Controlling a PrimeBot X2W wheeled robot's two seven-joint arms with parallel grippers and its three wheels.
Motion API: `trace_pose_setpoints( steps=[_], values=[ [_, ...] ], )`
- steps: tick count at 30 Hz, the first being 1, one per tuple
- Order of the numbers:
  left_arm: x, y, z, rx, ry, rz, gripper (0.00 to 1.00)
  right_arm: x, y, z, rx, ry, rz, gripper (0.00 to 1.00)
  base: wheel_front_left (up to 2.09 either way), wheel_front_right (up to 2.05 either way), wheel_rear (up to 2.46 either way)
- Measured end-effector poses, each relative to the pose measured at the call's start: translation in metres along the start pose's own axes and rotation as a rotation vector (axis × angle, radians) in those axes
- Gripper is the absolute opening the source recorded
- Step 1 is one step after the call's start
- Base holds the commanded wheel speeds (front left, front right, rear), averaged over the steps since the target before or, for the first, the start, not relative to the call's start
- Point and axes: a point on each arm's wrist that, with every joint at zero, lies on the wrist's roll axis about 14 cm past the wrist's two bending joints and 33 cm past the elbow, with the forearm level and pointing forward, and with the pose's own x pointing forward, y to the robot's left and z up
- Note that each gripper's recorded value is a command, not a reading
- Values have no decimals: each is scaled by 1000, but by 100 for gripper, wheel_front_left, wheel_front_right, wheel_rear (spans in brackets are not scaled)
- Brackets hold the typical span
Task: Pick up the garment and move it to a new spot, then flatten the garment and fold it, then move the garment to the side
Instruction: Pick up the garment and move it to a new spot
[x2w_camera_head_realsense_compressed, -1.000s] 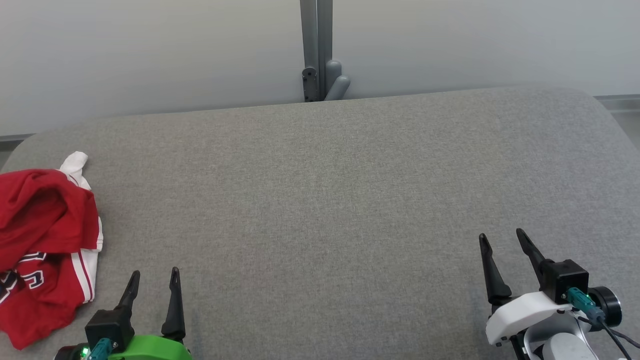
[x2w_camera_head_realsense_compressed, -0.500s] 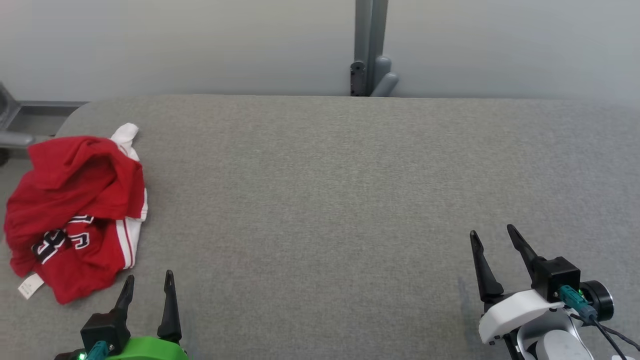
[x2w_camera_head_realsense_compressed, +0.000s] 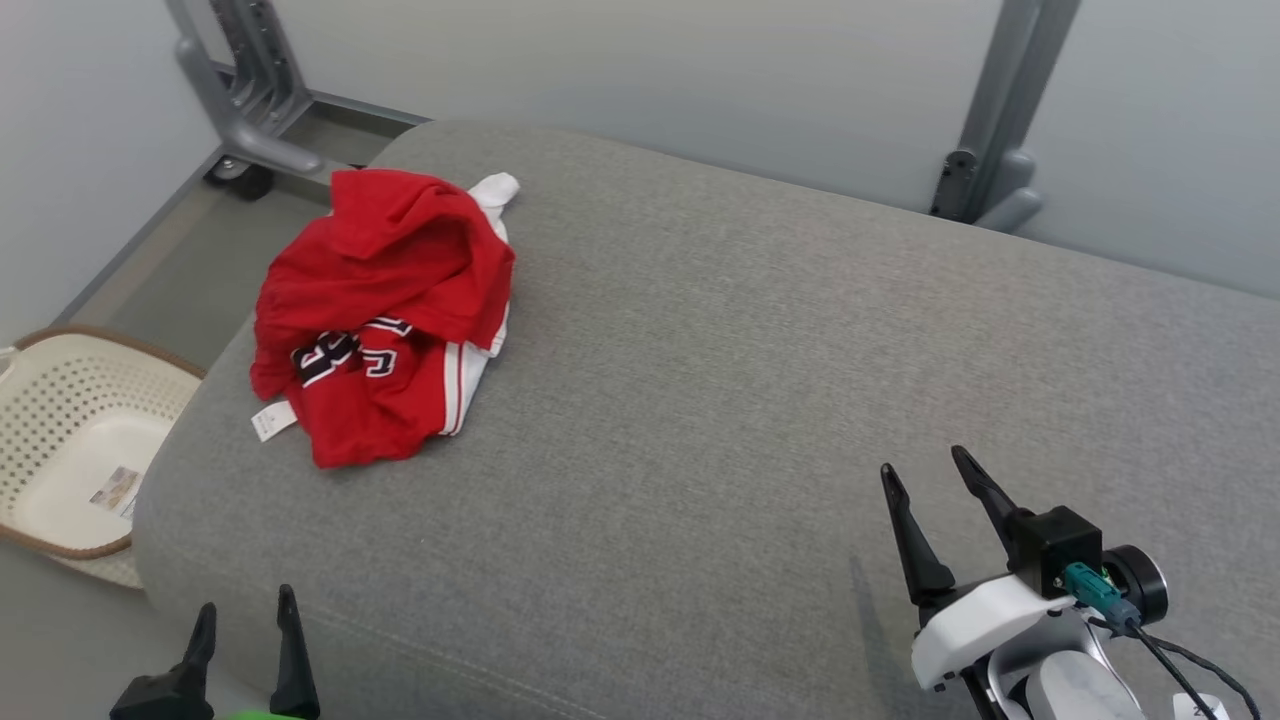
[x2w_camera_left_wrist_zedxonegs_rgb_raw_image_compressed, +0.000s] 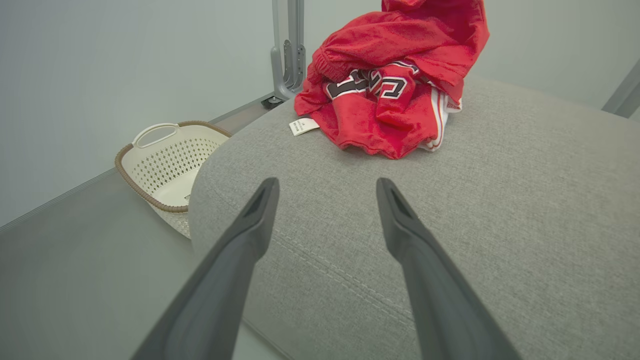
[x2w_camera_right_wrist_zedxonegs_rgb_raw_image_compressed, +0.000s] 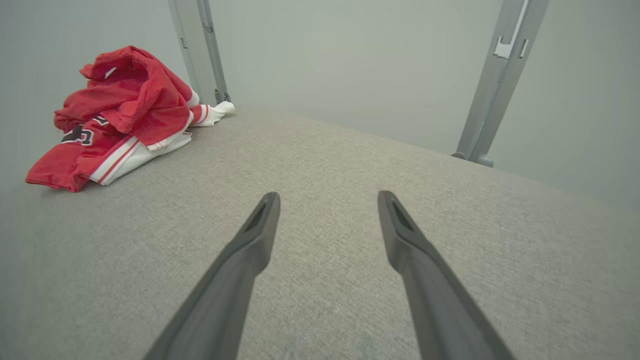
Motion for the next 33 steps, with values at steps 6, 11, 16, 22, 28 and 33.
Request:
trace_pose_setpoints(
  steps=[6, 11, 16, 22, 28, 33],
  values=[
    [-25, 38, -7, -35, 9, 125, 100, 22, 36, 0, -10, 0, 117, 100, 0, 0, 0],
    [-28, 43, -10, -43, 19, 144, 100, 23, 31, -13, -22, 40, 110, 100, 0, 0, 0],
    [-16, 36, -1, -47, 0, 126, 100, 21, 22, -18, -16, 53, 89, 100, 0, 0, 0],
    [13, 21, 14, -65, -26, 79, 100, 24, 8, -24, 4, 59, 70, 100, 0, 0, 0],
    [60, 10, 57, 3, -107, 10, 100, 31, -6, -31, -12, 68, 71, 100, 0, 0, 0],
    [110, -12, 104, 113, -184, -79, 100, 41, -18, -34, -28, 60, 74, 100, 0, 0, 0]
  ],
)
